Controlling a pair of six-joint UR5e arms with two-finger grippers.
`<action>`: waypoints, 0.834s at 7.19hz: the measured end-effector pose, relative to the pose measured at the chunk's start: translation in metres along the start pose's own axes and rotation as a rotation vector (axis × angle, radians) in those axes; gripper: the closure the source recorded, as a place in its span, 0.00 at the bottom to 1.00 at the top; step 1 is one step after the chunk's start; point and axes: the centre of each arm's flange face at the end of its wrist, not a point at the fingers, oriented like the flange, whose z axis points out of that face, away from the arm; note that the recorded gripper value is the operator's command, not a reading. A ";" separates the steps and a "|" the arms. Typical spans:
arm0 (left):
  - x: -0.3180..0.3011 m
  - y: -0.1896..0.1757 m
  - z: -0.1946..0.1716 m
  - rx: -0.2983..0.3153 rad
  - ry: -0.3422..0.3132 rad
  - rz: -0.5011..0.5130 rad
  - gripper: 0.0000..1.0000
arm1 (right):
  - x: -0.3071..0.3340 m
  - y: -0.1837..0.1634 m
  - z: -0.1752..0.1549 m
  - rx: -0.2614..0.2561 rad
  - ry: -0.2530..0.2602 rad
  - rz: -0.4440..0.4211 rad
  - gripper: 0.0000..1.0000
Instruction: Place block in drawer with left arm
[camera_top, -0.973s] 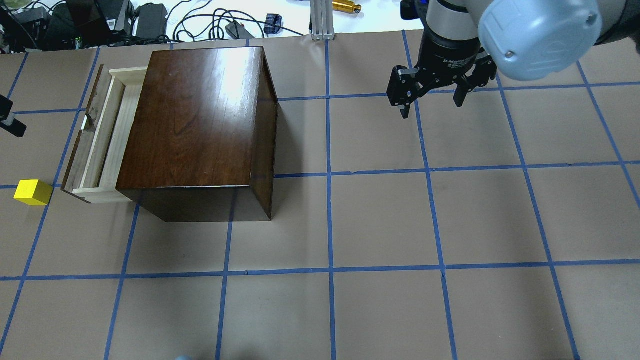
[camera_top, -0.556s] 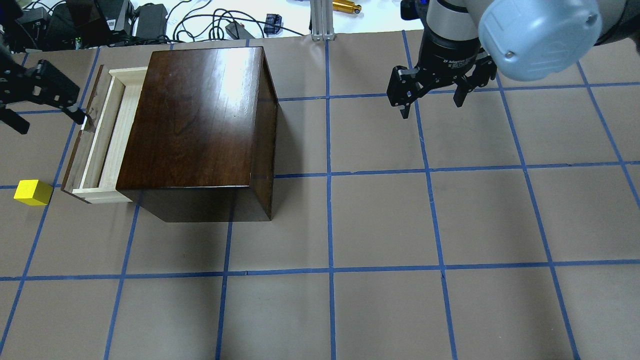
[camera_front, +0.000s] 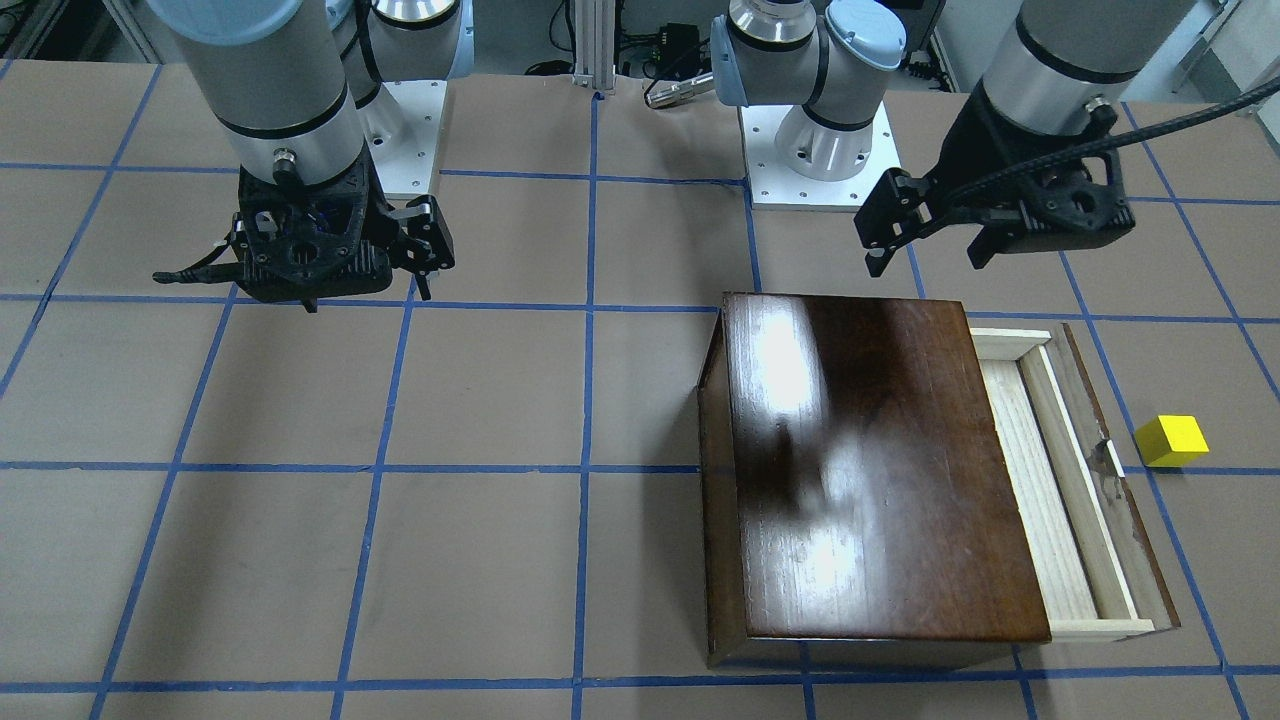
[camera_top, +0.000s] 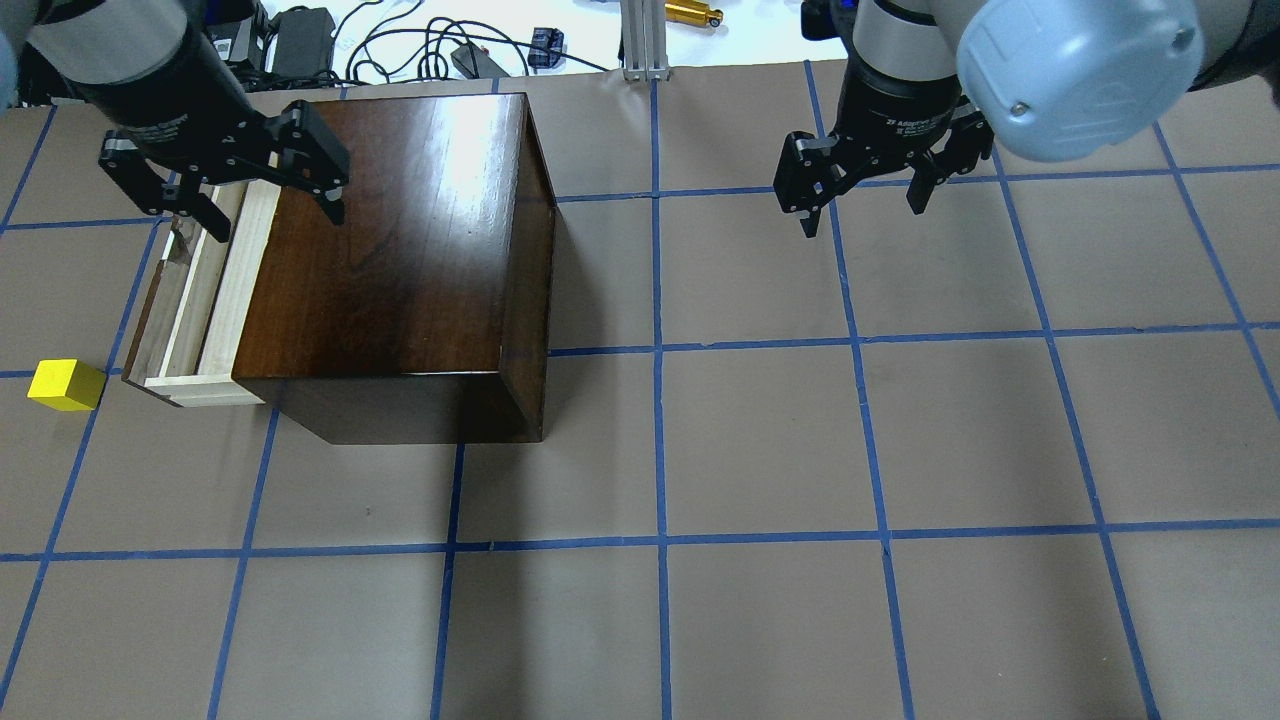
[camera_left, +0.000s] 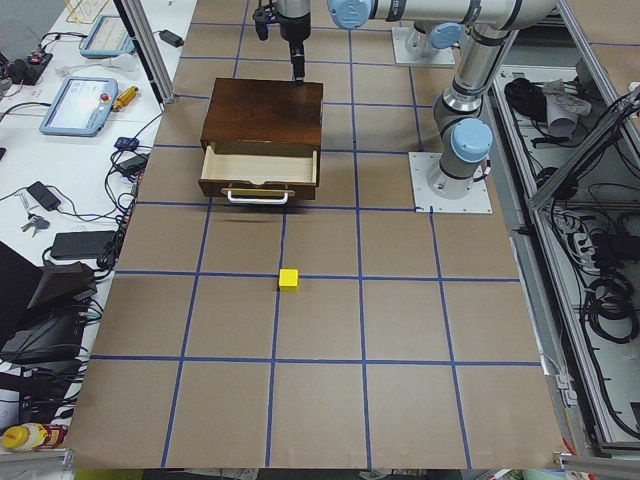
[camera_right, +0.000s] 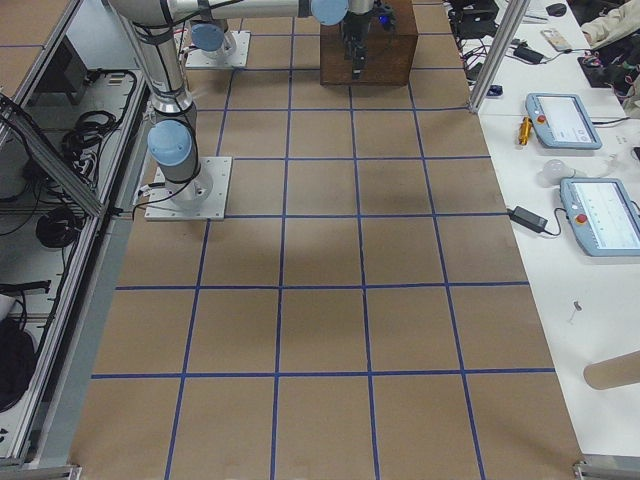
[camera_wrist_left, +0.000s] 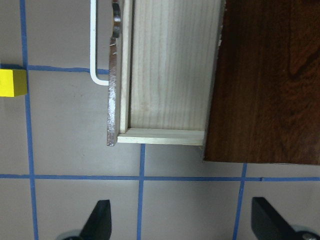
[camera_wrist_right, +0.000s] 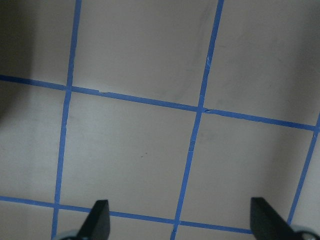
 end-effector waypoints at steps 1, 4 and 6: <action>0.013 -0.006 0.004 0.036 -0.008 0.021 0.00 | 0.000 0.000 0.000 0.000 0.000 0.000 0.00; 0.024 -0.015 0.008 0.085 -0.010 0.039 0.00 | 0.000 0.000 0.000 0.000 0.000 0.000 0.00; 0.024 -0.015 0.007 0.088 -0.009 0.039 0.00 | 0.000 0.000 0.000 0.000 0.000 0.000 0.00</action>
